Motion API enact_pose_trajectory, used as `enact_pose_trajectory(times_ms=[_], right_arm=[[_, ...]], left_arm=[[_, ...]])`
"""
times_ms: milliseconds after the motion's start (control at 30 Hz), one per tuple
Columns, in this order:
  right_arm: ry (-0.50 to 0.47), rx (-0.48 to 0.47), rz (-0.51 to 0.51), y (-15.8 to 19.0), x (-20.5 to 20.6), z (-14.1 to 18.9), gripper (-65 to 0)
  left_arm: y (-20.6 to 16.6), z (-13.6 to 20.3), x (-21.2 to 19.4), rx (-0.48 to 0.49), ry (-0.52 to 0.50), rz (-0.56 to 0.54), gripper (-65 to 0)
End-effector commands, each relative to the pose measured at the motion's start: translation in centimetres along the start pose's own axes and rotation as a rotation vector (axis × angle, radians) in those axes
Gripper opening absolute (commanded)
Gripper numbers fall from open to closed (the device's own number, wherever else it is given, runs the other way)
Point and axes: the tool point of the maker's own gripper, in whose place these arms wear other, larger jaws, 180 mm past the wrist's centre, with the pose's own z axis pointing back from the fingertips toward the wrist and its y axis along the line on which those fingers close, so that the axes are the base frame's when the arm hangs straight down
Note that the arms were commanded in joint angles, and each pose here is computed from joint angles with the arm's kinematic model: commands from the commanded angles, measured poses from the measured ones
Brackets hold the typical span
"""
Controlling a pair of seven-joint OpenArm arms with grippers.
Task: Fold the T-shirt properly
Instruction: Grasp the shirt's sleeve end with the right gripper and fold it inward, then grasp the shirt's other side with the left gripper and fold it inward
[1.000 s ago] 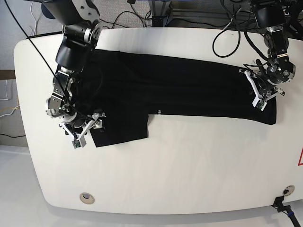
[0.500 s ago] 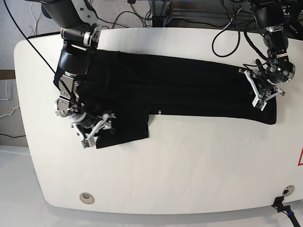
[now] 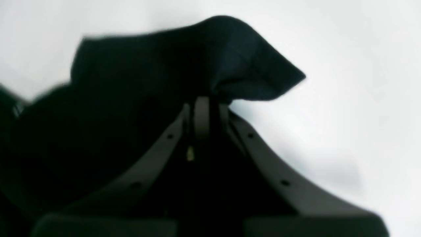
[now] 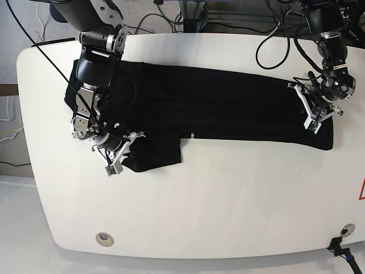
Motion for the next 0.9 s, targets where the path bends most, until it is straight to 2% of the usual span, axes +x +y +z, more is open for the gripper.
enact_pose_trajectory(times_ms=[0, 167, 267, 400, 467, 633, 767, 800, 867], right_arm=[[0.005, -0.054, 0.103, 0.0, 3.7, 1.8, -65.0], [0.056, -0.167, 0.217, 1.4, 5.5, 6.5, -65.0], [0.123, -0.224, 0.272, 2.6, 4.4, 9.1, -65.0], [0.234, -0.250, 0.385, 5.5, 1.4, 12.0, -65.0], [0.292, -0.188, 0.387, 7.5, -1.2, 12.0, -65.0], [0.368, -0.038, 0.325, 10.4, -7.0, 12.1, -65.0], [0.420, 0.004, 0.292, 11.2, -10.1, 12.8, -65.0], [0.432, 0.002, 0.294, 11.0, -10.5, 13.0, -61.5], [0.447, 0.001, 0.292, 10.9, -11.1, 13.2, -44.8]], left_arm=[[0.6, 0.2, -1.5, 0.019, 0.075, -0.024, -59.4], [0.6, 0.2, -1.5, 0.018, 0.076, -0.024, -59.4], [0.6, 0.2, -1.5, 0.018, 0.076, -0.024, -59.4], [0.4, 0.1, -1.4, 0.015, 0.074, -0.023, -59.4], [0.4, 0.1, -1.4, 0.015, 0.074, -0.023, -59.4], [0.4, 0.1, -1.4, 0.015, 0.074, -0.022, -59.4], [0.4, 0.1, -1.4, 0.015, 0.074, -0.022, -59.4], [0.4, 0.1, -1.4, 0.015, 0.074, -0.022, -59.4], [0.4, 0.1, -1.5, 0.014, 0.075, -0.022, -59.4]])
